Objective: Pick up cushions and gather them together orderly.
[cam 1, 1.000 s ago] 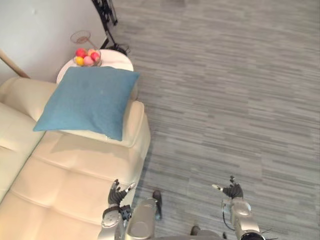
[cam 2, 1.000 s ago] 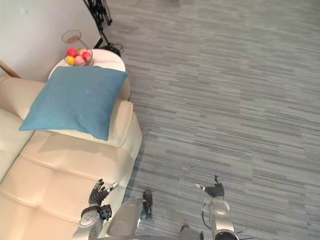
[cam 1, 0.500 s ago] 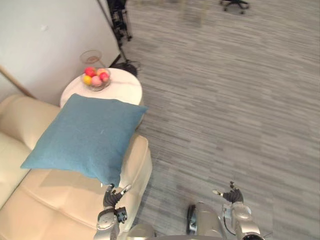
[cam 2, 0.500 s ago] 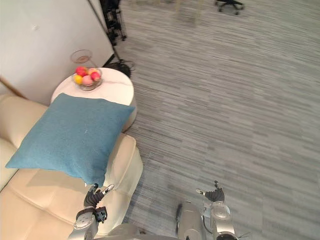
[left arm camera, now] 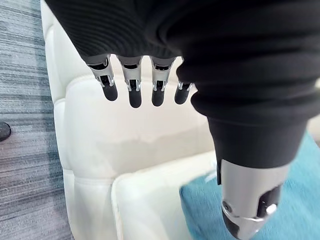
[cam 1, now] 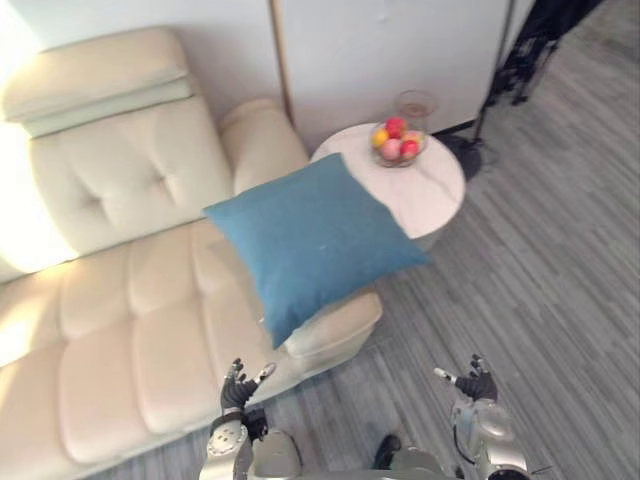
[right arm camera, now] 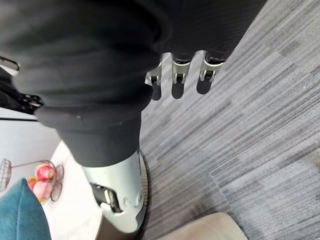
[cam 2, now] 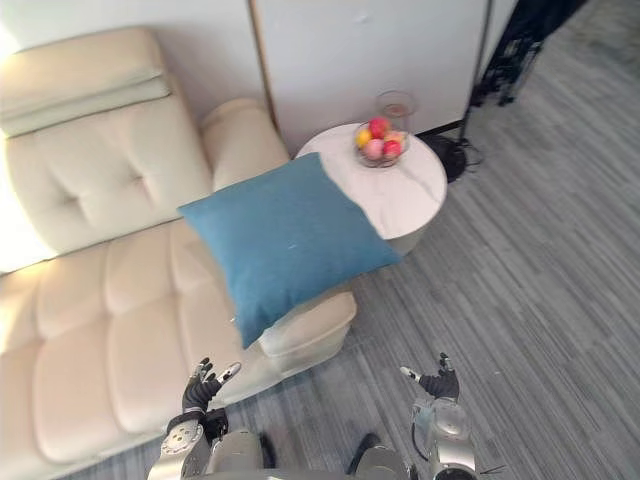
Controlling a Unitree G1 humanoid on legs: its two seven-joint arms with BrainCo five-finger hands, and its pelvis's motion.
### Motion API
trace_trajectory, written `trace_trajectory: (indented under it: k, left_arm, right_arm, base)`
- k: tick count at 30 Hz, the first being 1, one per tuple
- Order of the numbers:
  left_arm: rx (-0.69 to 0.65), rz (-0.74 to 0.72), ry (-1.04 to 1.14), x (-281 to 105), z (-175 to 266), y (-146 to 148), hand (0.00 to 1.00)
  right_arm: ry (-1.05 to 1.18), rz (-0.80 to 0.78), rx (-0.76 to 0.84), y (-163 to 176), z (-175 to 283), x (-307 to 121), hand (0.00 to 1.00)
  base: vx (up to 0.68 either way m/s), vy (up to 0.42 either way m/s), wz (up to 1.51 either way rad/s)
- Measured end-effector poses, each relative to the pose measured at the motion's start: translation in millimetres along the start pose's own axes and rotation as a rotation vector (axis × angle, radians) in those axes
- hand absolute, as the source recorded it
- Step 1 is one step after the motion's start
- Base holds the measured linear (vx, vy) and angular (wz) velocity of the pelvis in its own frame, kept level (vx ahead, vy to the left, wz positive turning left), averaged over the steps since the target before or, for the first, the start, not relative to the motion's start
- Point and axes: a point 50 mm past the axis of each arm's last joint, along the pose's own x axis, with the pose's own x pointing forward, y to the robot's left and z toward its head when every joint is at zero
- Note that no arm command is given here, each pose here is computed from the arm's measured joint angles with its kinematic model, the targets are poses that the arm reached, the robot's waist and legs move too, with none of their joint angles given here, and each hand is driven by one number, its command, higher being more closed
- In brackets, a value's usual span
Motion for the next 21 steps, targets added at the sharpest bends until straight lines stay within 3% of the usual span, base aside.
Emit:
trace_trajectory:
  k: [8, 16, 21]
  left_arm:
    - [0.078, 0.047, 0.077, -6, -21, 26, 0.0]
    - [0.137, 0.067, 0.049, 3, -10, 37, 0.0]
    - [0.091, 0.014, 0.032, 6, -5, 12, 0.0]
  right_arm:
    - [0.084, -0.054, -0.016, -17, -23, -5, 0.0]
    - [0.114, -0.089, -0.011, -30, -34, -9, 0.0]
    - [0.003, -0.156, 0.033, -50, -6, -4, 0.0]
  base:
    - [0.06, 0.118, 0.32]
    - [0.15, -0.118, 0.43]
    - [0.12, -0.165, 0.14]
